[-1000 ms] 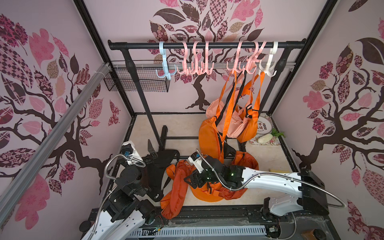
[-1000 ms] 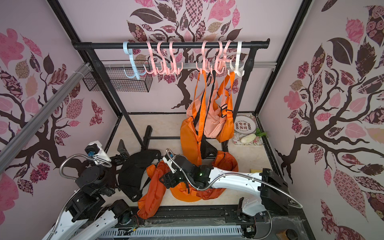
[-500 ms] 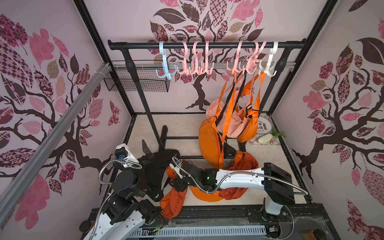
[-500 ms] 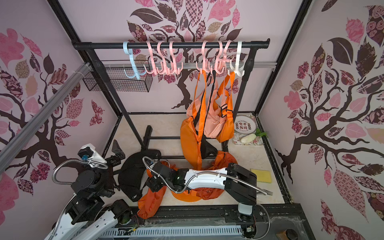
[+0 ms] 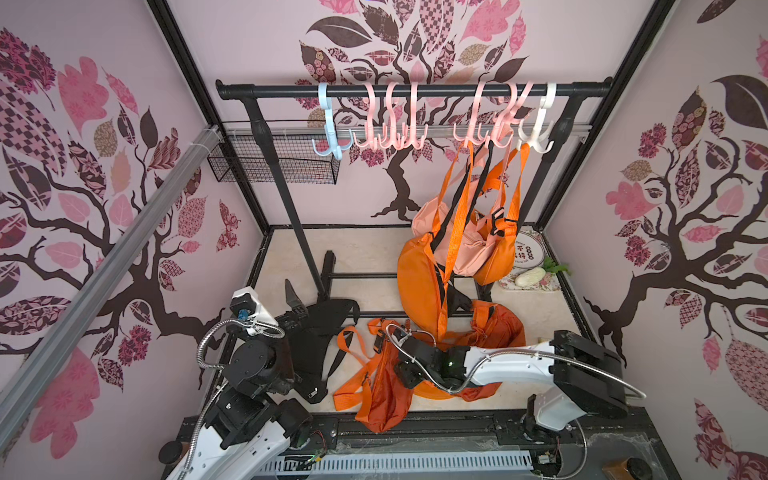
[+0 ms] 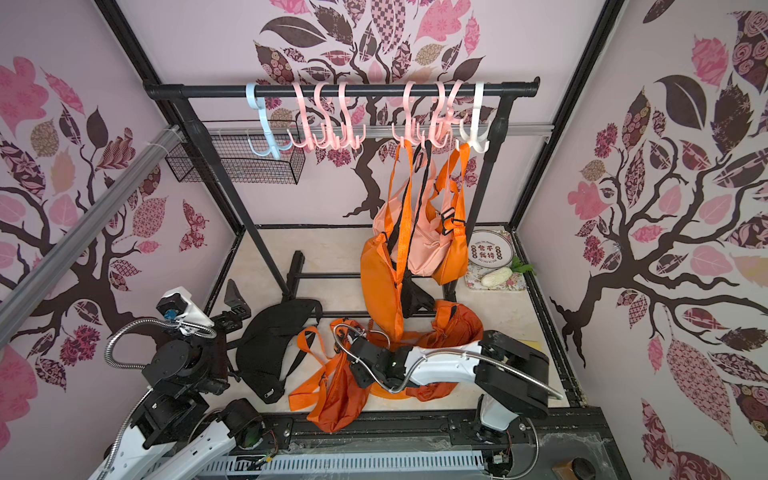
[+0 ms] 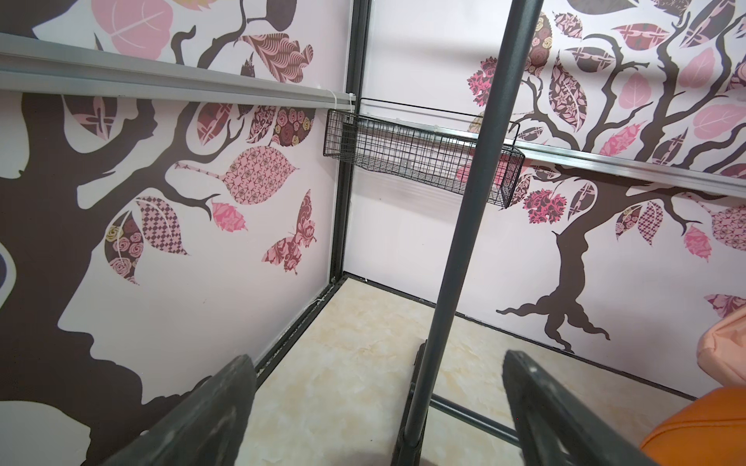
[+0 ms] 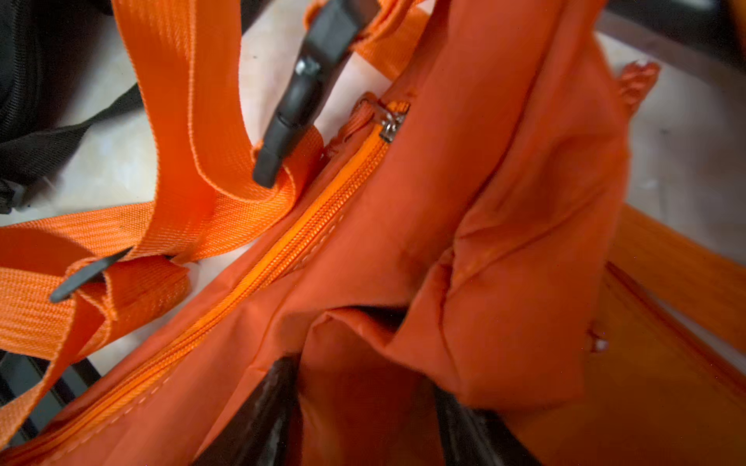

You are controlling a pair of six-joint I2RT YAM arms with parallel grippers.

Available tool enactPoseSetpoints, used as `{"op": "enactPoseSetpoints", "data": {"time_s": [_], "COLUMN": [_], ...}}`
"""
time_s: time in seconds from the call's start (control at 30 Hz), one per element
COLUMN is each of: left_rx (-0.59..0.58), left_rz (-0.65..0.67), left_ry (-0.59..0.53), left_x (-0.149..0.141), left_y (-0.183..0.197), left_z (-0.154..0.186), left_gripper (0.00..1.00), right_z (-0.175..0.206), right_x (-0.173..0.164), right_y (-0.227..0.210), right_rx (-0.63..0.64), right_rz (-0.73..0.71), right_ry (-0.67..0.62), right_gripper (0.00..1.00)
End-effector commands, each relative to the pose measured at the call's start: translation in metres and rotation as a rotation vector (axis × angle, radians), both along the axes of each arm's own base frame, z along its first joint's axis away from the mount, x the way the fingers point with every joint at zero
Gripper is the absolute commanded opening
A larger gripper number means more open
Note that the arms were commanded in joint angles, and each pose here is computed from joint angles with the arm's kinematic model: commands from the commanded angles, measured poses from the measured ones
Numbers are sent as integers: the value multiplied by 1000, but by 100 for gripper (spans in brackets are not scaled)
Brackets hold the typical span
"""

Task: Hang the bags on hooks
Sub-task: Pick up the bag from the center of the board.

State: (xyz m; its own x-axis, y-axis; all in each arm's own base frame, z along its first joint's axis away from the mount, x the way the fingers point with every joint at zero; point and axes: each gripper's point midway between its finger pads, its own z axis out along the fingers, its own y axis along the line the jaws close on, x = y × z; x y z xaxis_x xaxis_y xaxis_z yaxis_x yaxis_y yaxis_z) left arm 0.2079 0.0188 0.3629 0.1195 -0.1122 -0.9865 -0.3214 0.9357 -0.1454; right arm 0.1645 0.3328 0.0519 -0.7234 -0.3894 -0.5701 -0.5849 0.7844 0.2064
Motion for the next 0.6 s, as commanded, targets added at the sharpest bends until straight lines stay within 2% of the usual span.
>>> {"op": "enactPoseSetpoints", "data": {"time_s": [0.0, 0.1, 0.2, 0.27, 0.37, 0.57], "left_rx": [-1, 0, 0, 2, 0, -1], "left_rz": [-11, -12, -10, -9, 0, 0], "left_ry": [0, 0, 0, 0, -2, -7], "left_x": [2, 2, 2, 1, 0, -2], "left_y": [-3, -3, -2, -2, 0, 1], "left_z": [-2, -2, -2, -2, -1, -1], "left_gripper": [98, 98, 98, 98, 98, 98], "right_z": [54, 109, 137, 135, 114, 78], "right_x": [-1, -1, -4, -6, 2, 29], "right_y": [8, 23, 45, 67, 90, 112], "right_rx": [110, 221, 312, 325, 263, 142], "right_rz": [62, 121, 175, 226, 255, 248], "right_ry": [-53, -115, -118, -85, -73, -150], "right_gripper": [64, 67, 69, 69, 68, 68]}}
